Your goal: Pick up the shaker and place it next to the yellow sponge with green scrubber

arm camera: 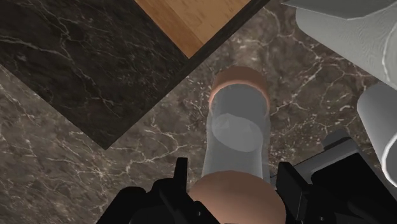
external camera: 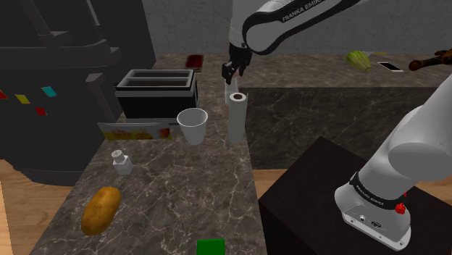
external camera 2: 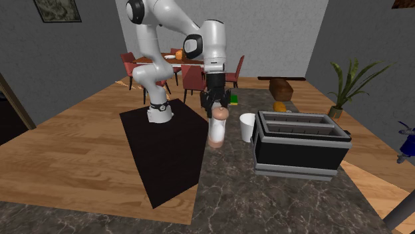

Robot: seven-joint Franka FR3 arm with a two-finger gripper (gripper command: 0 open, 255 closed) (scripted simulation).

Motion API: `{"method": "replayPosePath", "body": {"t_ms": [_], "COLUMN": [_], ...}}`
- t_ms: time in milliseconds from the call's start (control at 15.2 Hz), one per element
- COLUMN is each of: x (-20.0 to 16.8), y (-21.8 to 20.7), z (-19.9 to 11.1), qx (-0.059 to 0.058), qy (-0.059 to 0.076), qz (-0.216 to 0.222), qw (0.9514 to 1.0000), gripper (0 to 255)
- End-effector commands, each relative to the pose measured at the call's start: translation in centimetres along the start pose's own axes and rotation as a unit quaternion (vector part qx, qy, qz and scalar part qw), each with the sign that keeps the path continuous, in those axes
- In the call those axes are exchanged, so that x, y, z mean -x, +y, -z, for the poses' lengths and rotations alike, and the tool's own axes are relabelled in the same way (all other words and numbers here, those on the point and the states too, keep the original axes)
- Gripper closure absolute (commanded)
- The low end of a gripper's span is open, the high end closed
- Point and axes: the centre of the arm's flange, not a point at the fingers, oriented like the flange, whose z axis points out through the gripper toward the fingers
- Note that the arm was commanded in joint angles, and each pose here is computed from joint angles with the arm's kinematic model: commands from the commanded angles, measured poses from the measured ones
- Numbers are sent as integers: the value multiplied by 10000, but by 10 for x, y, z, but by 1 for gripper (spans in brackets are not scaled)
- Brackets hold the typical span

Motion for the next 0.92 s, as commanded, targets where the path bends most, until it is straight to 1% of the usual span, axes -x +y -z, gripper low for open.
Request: {"method": "replayPosePath", "body": {"t_ms": [0, 858], "x": [-2, -20], "y": [3, 13], "z": [10, 76], "qx": [0, 0], "qy": [0, 0], "qz": [1, 1], "qw": [10000, 10000], "gripper": [255, 255]}}
